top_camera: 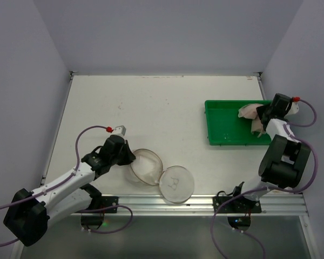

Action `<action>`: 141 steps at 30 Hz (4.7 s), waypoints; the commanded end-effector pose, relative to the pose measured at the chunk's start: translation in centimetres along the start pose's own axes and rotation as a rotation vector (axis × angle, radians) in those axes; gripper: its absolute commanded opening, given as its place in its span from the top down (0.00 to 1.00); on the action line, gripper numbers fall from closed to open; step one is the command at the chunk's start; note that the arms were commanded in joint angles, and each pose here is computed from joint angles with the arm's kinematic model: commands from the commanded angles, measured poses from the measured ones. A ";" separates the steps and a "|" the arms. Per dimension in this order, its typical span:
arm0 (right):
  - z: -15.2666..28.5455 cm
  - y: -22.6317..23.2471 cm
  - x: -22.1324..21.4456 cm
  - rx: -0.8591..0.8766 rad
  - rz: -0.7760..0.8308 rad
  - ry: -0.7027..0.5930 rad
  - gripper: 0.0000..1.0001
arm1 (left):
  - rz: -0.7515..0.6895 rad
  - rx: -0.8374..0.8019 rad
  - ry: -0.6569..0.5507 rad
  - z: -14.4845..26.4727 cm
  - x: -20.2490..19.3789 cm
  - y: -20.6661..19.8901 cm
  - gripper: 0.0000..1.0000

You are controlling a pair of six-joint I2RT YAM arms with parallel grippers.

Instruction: Unzip the laundry bag and remove the bra

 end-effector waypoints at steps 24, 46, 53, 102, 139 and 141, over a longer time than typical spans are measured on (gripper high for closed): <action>12.1 0.7 1.3 0.130 0.089 -0.064 0.01 | -0.002 -0.027 -0.099 2.4 2.5 -0.8 1.00; 22.5 2.2 -18.5 0.746 0.627 0.626 0.08 | 0.007 -0.015 -0.108 2.4 2.6 -0.8 1.00; 31.4 -0.1 -28.2 0.958 0.847 0.929 0.11 | 0.015 -0.005 -0.105 2.3 2.4 -0.6 1.00; 36.1 -3.5 -40.3 0.918 1.313 0.938 0.12 | 0.052 0.006 -0.057 1.8 0.3 0.3 1.00; 30.1 -9.2 -42.1 0.665 1.482 0.961 1.00 | 0.048 0.057 -0.040 1.3 -0.7 1.2 1.00; 30.9 -8.5 -40.8 0.739 1.448 0.959 1.00 | 0.046 0.063 -0.036 1.1 -0.9 1.3 1.00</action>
Point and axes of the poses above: each gripper's point midway between its finger pads, its own z axis back along the fingers, its own y axis along the line the jaws close on, x = y × z, the point moved 8 cm from there along z, back along the fingers, and after that the axes turned 12 degrees about -z, right-handed, at the moved point
